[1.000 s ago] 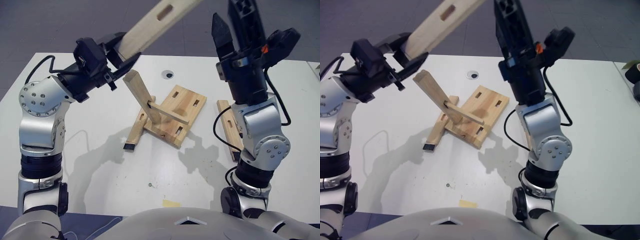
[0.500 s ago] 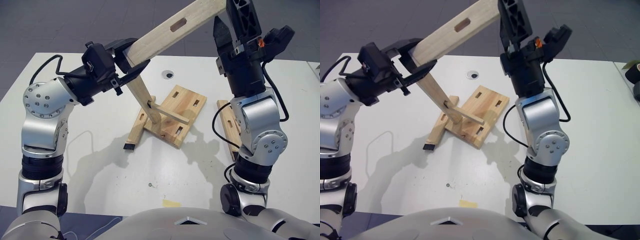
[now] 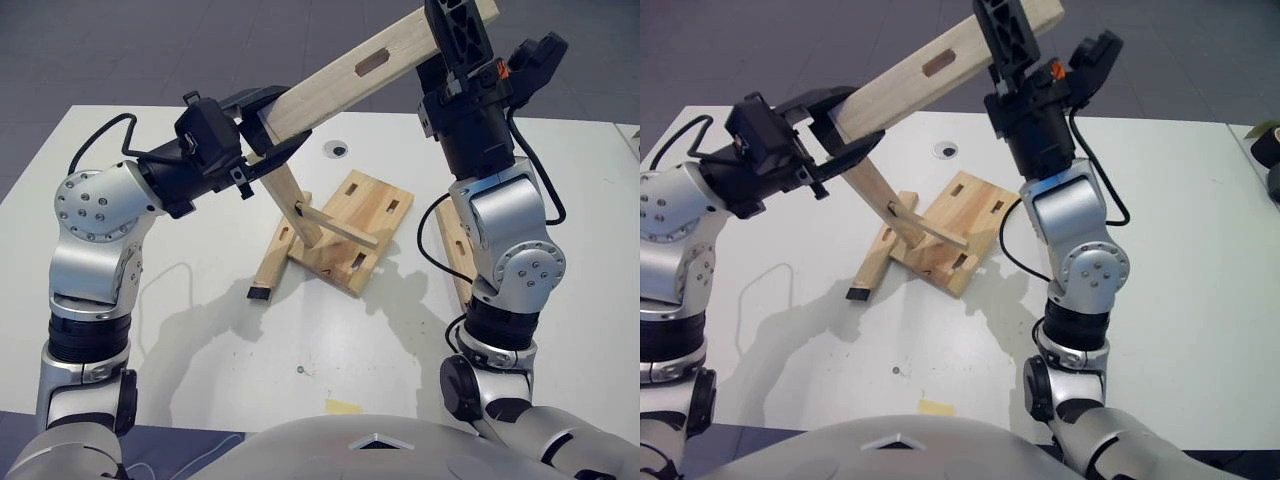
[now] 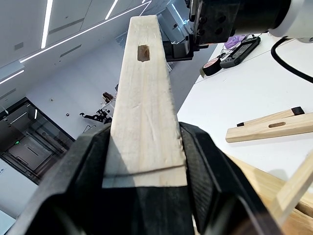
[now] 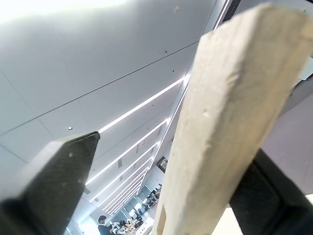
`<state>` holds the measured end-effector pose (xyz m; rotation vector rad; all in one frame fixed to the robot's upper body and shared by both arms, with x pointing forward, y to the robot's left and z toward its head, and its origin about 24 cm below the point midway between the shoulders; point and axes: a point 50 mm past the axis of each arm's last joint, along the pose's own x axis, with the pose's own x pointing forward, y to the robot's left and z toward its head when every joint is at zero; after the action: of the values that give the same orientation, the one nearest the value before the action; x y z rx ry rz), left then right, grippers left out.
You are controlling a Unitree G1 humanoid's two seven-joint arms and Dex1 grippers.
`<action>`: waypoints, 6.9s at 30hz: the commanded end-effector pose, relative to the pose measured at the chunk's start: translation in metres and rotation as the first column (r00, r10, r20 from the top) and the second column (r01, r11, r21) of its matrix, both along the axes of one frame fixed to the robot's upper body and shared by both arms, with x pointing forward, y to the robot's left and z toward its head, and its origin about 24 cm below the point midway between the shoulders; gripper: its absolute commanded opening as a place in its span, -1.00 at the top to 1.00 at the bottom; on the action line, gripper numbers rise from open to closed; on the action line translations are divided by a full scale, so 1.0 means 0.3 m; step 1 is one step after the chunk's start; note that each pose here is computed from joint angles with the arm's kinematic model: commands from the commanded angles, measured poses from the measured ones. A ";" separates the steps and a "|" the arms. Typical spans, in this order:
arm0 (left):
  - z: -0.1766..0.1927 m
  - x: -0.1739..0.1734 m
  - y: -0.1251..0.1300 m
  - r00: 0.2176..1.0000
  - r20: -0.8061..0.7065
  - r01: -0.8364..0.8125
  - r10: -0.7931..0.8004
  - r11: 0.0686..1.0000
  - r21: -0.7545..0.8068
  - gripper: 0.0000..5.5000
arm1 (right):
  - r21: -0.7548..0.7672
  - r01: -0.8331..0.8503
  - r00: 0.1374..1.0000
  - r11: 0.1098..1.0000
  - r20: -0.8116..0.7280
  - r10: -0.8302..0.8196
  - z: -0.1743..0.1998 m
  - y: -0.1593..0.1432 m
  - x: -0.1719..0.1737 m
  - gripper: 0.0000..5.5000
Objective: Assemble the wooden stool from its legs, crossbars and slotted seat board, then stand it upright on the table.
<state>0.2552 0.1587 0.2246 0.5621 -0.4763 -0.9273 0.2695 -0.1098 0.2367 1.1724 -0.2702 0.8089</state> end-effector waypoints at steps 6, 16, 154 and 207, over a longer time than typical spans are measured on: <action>-0.013 -0.004 -0.009 1.000 -0.008 0.025 -0.025 0.999 0.022 0.26 | 0.046 -0.033 0.999 0.998 0.036 0.031 0.019 -0.009 -0.024 -0.04; -0.004 -0.002 -0.011 0.999 0.000 0.047 -0.047 0.998 0.044 0.26 | -0.089 0.048 0.995 0.995 0.088 -0.040 0.008 -0.033 -0.026 0.55; -0.236 -0.078 -0.169 0.832 -0.539 0.089 -0.133 0.990 -0.108 0.26 | -0.791 0.558 0.815 0.251 0.463 -0.349 -0.349 -0.198 -0.071 0.63; -0.172 -0.024 -0.200 0.879 -0.451 0.127 -0.154 0.988 -0.090 0.26 | -0.627 0.528 0.846 0.573 0.449 -0.287 -0.185 -0.116 -0.101 0.63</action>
<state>0.2451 0.1016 0.1763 0.2294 -0.1390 -1.1525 0.2445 -0.1632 0.1707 0.0013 -0.3884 0.4400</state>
